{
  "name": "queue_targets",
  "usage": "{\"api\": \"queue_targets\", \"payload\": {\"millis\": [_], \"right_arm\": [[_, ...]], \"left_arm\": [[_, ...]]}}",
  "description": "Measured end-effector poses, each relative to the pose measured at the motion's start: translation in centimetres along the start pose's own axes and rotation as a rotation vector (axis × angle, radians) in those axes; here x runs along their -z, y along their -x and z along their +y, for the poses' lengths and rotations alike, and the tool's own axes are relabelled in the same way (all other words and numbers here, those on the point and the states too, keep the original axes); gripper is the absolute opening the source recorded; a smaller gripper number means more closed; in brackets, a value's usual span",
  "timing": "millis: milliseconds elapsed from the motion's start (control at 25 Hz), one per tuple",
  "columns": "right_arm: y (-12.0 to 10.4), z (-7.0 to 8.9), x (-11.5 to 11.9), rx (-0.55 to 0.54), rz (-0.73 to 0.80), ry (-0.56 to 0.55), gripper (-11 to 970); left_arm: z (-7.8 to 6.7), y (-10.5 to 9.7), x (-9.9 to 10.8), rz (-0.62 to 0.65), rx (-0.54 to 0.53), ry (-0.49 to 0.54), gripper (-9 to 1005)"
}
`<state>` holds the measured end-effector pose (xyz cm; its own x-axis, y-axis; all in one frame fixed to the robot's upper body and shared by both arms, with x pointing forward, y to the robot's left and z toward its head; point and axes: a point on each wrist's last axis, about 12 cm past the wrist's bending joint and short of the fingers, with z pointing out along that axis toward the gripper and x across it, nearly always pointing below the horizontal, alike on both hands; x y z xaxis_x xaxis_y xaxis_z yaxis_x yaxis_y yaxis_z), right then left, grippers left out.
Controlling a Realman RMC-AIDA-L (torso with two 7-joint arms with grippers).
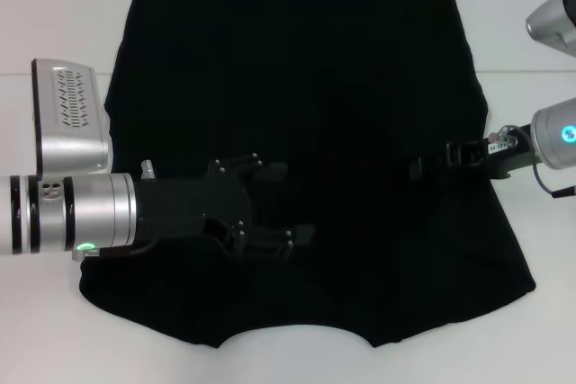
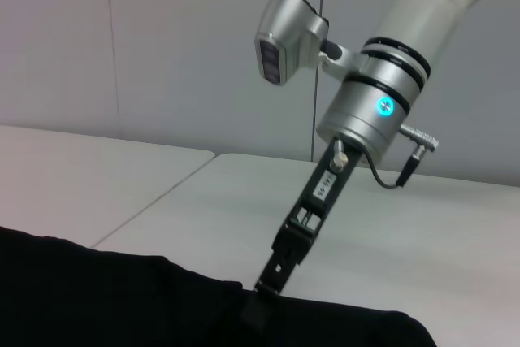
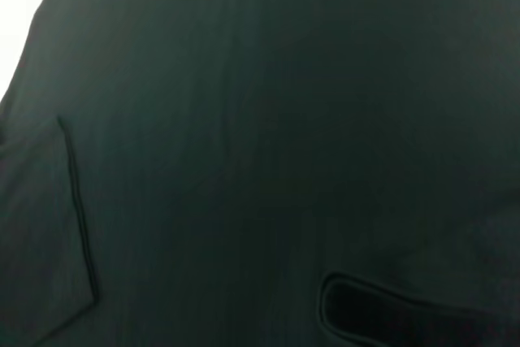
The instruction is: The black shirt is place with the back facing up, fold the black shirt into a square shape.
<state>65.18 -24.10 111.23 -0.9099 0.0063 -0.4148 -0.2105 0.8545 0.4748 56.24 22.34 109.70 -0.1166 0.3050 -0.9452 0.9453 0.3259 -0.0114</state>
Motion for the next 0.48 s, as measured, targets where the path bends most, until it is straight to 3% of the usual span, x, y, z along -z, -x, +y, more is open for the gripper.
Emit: {"api": "queue_targets", "payload": {"millis": [160, 480], "right_arm": [[-0.4, 0.2, -0.8, 0.003, -0.004, -0.004, 545], [-0.6, 2.5, -2.4, 0.075, -0.02, 0.04, 535]], "left_arm": [[0.0, 0.1, 0.0, -0.003, -0.001, 0.001, 948], [0.0, 0.1, 0.0, -0.003, -0.003, 0.003, 949]]}}
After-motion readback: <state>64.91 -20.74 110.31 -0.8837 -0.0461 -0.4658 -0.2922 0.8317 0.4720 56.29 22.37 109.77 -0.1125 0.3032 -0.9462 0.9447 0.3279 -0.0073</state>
